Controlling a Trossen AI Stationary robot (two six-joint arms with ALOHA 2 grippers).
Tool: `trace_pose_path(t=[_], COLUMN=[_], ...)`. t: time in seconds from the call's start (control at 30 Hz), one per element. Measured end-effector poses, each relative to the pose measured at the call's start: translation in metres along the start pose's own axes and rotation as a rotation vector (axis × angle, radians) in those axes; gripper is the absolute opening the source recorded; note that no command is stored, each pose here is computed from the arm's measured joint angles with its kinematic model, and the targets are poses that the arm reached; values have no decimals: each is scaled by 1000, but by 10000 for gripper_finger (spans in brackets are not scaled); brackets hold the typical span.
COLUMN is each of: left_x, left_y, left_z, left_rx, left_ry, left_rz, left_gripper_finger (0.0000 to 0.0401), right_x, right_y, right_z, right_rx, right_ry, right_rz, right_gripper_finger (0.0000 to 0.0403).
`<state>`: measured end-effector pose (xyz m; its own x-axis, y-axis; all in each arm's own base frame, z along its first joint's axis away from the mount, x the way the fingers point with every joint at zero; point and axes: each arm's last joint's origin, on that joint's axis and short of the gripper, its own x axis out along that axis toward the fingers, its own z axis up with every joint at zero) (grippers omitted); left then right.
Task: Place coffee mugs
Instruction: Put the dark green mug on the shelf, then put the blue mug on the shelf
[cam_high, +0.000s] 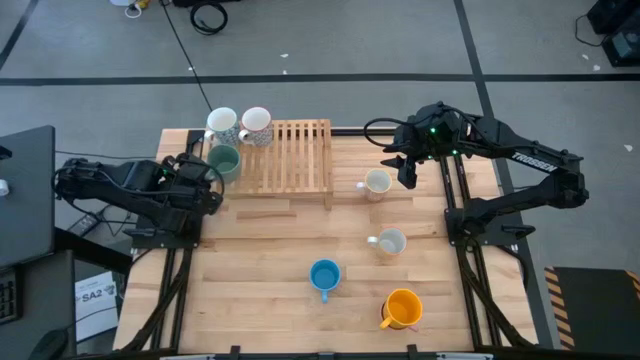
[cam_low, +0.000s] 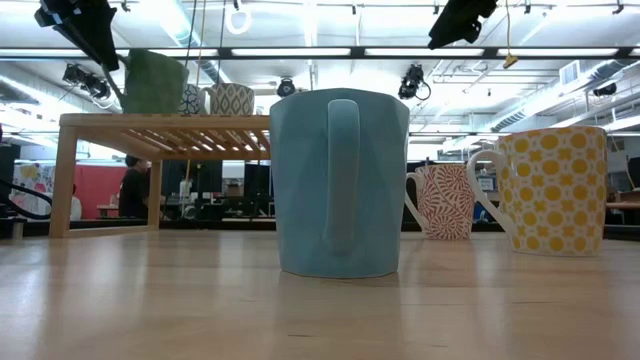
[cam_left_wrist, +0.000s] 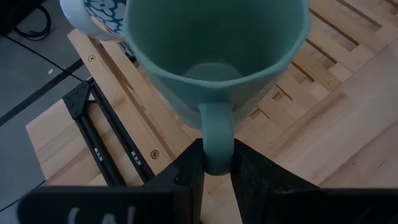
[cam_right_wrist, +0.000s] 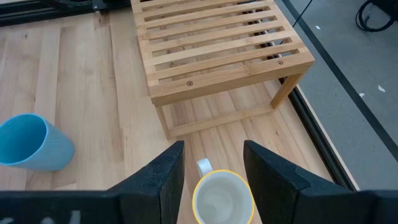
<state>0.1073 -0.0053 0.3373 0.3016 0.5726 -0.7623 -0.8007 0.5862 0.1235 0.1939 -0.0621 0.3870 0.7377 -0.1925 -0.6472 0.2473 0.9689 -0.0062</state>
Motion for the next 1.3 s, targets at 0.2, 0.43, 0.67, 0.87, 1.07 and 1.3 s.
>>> trace_pose_path(t=[0.2, 0.43, 0.67, 0.87, 1.07, 1.3], left_x=[0, 0, 0, -2, -20, -46], left_y=[0, 0, 0, 1, 7, 13], left_z=[0, 0, 0, 2, 16, 37], left_rx=[-6, -7, -6, -24, -61, -203], left_ry=[-2, 0, -7, -37, -81, -165], left_rz=[1, 0, 4, 15, -45, -187], left_gripper_finger=[122, 174, 195, 176, 160, 155], right_x=[0, 0, 0, 0, 0, 0], right_y=[0, 0, 0, 0, 0, 0], right_z=[0, 0, 0, 0, 0, 0], right_rx=[0, 0, 0, 0, 0, 0], right_ry=[0, 0, 0, 0, 0, -4], right_rz=[0, 0, 0, 0, 0, 3], right_gripper_finger=[170, 170, 170, 170, 170, 170])
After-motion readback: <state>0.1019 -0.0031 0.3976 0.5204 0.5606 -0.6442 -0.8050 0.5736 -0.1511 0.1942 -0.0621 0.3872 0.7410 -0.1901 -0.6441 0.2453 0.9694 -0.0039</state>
